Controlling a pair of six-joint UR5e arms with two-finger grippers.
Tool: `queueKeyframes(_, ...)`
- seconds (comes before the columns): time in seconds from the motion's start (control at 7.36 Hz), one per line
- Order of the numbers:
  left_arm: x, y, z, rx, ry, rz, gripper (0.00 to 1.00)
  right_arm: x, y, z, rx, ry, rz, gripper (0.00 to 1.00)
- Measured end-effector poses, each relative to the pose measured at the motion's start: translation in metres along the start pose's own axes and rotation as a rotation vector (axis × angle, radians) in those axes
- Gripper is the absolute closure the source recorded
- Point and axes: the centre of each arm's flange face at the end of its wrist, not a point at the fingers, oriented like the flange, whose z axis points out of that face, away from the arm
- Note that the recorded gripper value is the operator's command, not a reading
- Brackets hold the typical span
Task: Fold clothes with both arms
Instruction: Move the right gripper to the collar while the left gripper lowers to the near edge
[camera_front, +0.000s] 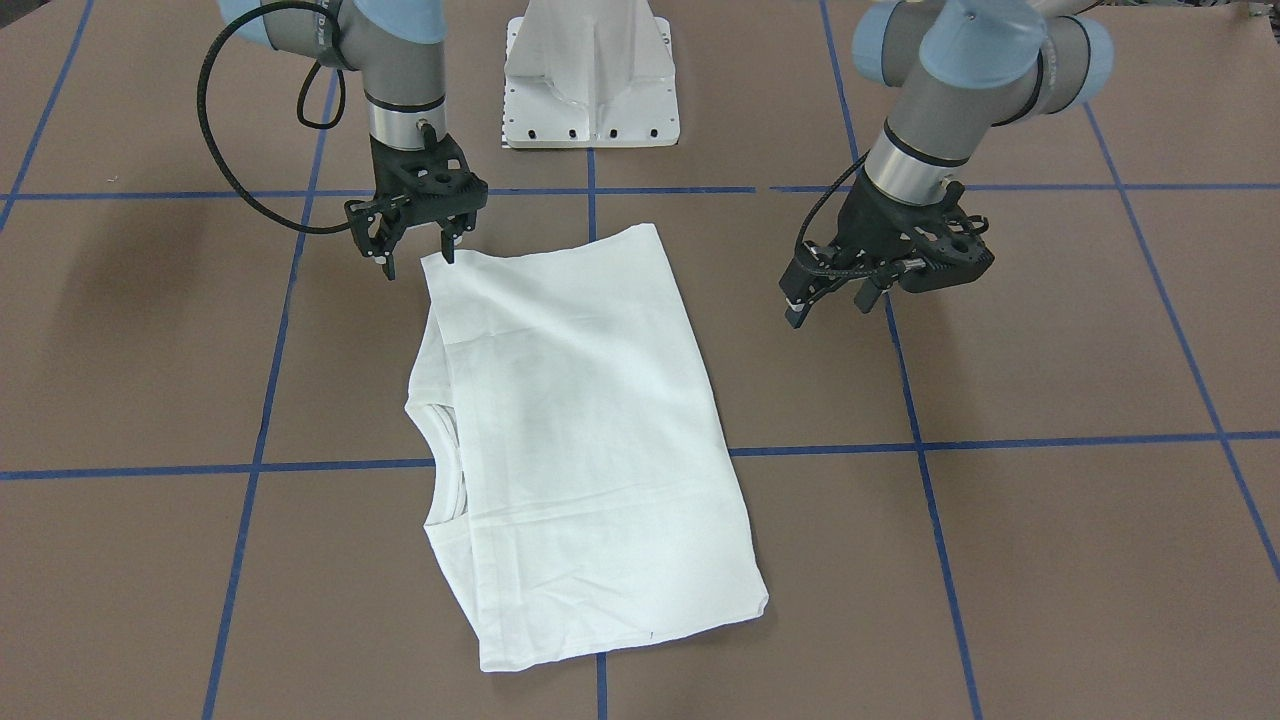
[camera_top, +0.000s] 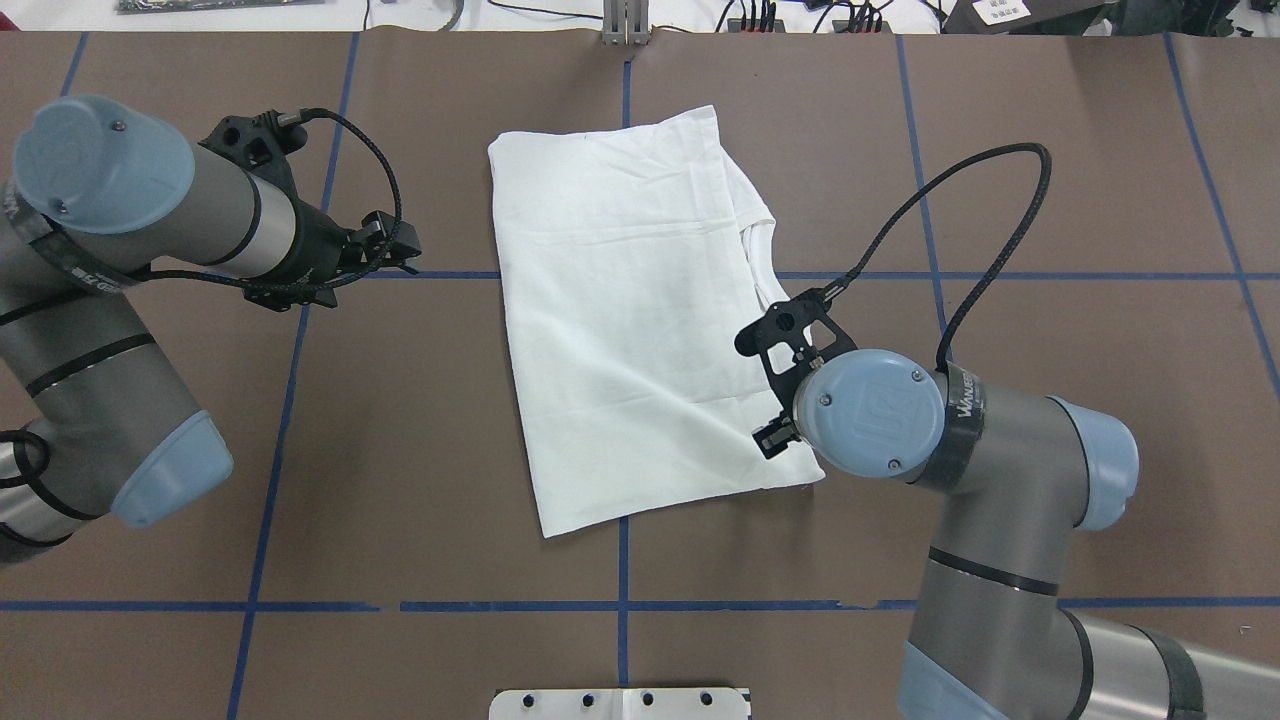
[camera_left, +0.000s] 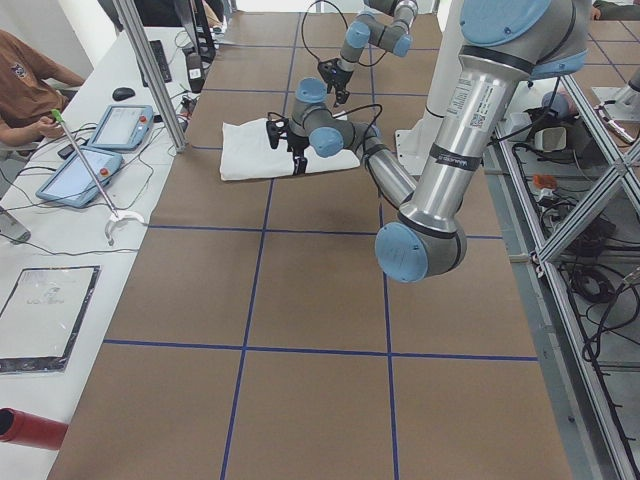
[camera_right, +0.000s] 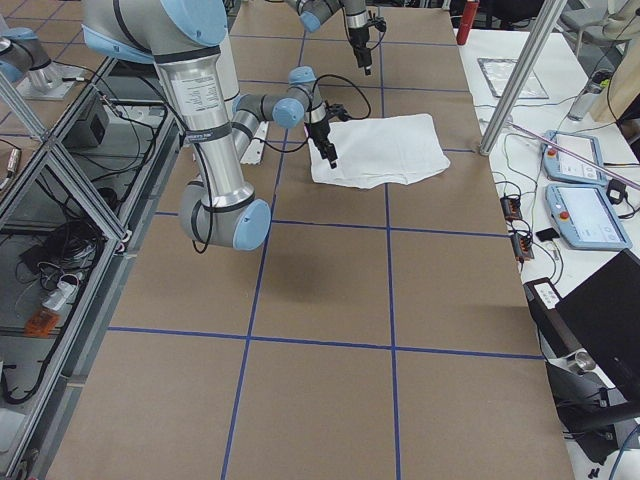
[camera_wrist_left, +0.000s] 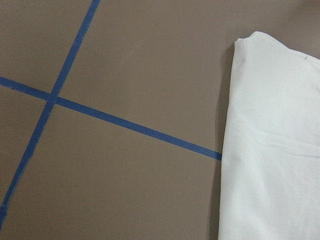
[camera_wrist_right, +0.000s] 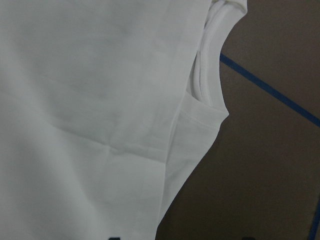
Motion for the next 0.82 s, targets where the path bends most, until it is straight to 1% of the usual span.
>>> queueKeyframes(0.14,0.000,0.003,0.000,-0.005,0.004,0.015,0.00,0.003,-0.021,-0.005,0.031,-0.032,0.027,0.00)
queueKeyframes(0.27,0.005,0.016,0.001,-0.025,0.015,0.032,0.00,0.012,-0.040,-0.005,0.058,-0.085,0.057,0.00)
queueKeyframes(0.41,0.014,0.042,0.007,-0.062,0.037,0.024,0.00,0.027,-0.056,-0.006,0.071,-0.139,0.090,0.00)
queueKeyframes(0.68,0.037,0.111,0.021,-0.152,0.120,-0.102,0.00,0.062,-0.076,-0.015,0.049,-0.219,0.145,0.00)
queueKeyframes(0.82,0.048,0.153,0.035,-0.182,0.131,-0.150,0.01,0.075,-0.082,-0.019,0.037,-0.245,0.163,0.00)
